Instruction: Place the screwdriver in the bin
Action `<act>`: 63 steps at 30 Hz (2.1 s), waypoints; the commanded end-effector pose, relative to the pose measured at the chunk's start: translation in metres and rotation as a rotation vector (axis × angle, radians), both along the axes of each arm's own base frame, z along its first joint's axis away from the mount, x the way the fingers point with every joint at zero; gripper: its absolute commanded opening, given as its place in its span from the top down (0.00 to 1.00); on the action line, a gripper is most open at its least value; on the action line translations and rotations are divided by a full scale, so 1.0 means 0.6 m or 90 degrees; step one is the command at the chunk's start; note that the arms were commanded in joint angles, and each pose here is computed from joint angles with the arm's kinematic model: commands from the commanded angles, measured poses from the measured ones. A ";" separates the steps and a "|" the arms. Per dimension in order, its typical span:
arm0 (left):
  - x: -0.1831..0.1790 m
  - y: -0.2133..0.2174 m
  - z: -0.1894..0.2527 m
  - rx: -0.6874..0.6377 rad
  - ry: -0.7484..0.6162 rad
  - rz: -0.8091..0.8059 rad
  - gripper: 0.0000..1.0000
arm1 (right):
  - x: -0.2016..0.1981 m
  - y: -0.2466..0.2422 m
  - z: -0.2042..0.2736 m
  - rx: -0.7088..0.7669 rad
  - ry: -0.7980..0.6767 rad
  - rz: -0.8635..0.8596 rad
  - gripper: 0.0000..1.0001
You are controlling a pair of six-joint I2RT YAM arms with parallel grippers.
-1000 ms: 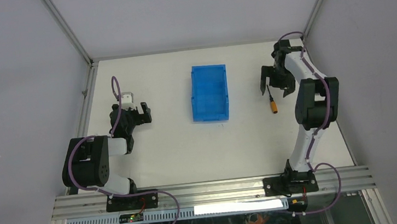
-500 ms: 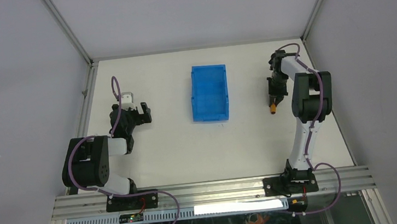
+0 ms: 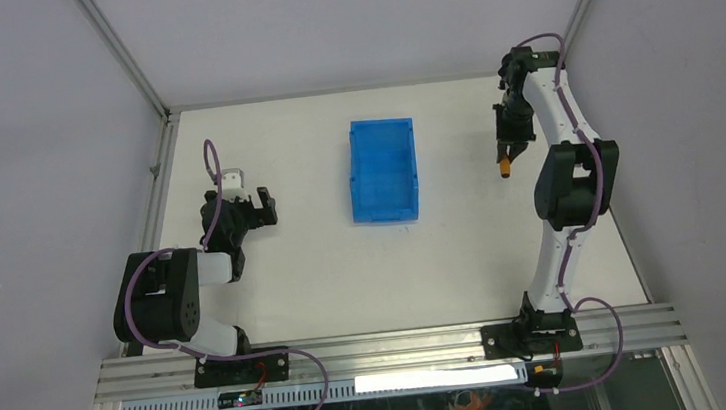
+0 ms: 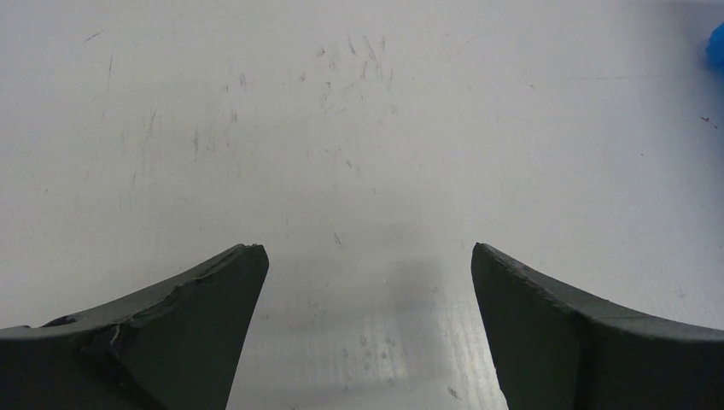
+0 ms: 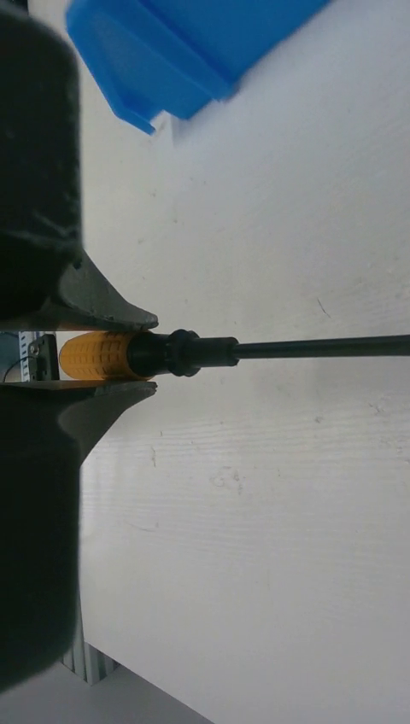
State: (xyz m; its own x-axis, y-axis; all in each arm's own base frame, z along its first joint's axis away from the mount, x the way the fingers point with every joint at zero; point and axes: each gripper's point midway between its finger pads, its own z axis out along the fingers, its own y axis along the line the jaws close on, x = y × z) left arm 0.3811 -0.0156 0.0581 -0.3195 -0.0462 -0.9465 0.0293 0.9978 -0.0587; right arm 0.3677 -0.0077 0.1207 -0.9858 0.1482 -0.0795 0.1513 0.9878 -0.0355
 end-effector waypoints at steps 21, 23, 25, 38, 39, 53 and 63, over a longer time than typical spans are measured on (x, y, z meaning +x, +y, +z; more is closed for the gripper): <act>0.020 -0.002 0.037 -0.011 -0.049 -0.008 0.01 | 0.052 0.459 0.096 0.249 -0.265 0.106 1.00; 0.020 -0.002 0.036 -0.010 -0.049 -0.008 0.01 | 0.058 0.479 0.063 0.218 -0.262 0.117 1.00; 0.020 -0.002 0.036 -0.011 -0.049 -0.009 0.01 | 0.059 0.495 0.028 0.188 -0.252 0.131 1.00; 0.020 -0.002 0.037 -0.011 -0.049 -0.008 0.01 | 0.060 0.485 -0.095 0.025 -0.241 0.133 0.60; 0.020 -0.002 0.036 -0.011 -0.049 -0.008 0.01 | 0.060 0.485 -0.088 0.022 -0.248 0.134 0.57; 0.020 -0.002 0.036 -0.011 -0.049 -0.008 0.01 | 0.043 0.460 0.180 0.061 -0.451 0.162 0.44; 0.020 -0.002 0.036 -0.011 -0.049 -0.008 0.01 | -0.031 0.317 0.258 0.093 -0.536 0.152 0.01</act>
State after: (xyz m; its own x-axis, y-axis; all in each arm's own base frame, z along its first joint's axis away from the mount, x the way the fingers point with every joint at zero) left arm 0.3810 -0.0155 0.0581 -0.3195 -0.0464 -0.9465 0.0289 0.9979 -0.0587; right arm 0.3583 0.2244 0.2781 -0.6424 -0.0103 -0.7663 -0.1645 0.9785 0.1247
